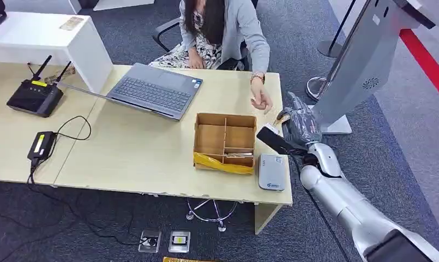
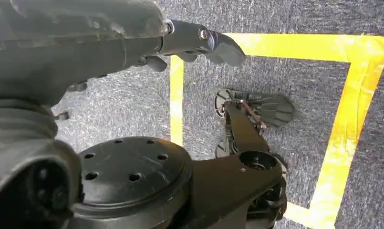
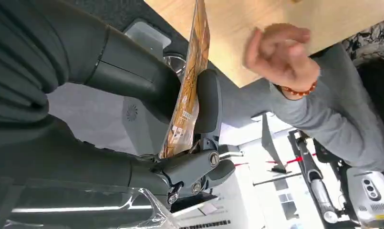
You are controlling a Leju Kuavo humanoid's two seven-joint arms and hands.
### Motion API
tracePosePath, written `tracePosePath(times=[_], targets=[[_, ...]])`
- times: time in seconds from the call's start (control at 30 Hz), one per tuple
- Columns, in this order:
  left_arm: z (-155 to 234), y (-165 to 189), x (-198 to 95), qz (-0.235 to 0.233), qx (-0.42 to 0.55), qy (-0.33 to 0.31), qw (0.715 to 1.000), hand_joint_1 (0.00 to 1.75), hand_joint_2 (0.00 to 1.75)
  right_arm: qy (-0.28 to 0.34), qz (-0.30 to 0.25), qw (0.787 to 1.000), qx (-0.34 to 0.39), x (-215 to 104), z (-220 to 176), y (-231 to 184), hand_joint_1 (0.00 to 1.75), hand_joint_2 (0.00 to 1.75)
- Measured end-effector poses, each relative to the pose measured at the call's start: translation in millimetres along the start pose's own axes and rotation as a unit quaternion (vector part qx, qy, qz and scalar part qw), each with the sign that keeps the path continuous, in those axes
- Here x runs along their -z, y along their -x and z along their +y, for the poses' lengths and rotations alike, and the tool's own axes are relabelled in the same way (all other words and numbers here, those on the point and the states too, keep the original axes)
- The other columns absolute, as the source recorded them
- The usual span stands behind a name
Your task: Pass the card to the sensor for recognition and then transmit it.
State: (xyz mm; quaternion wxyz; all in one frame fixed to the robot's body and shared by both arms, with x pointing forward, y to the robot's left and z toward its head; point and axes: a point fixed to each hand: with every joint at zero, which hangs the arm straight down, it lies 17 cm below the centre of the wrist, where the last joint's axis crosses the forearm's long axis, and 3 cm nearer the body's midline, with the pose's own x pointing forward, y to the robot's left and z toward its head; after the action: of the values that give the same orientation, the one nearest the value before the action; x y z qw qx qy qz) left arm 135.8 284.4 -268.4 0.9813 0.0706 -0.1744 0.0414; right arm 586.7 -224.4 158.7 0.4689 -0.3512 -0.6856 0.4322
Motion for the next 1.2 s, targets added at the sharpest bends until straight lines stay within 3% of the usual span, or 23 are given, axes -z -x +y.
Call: tracePosePath(times=[1.2], targets=[[9,9,0,0.021,-0.015,-0.037,0.999,0.00,0.00,-0.044,0.059,0.993,0.094,-62,65,31,1.75,1.75]])
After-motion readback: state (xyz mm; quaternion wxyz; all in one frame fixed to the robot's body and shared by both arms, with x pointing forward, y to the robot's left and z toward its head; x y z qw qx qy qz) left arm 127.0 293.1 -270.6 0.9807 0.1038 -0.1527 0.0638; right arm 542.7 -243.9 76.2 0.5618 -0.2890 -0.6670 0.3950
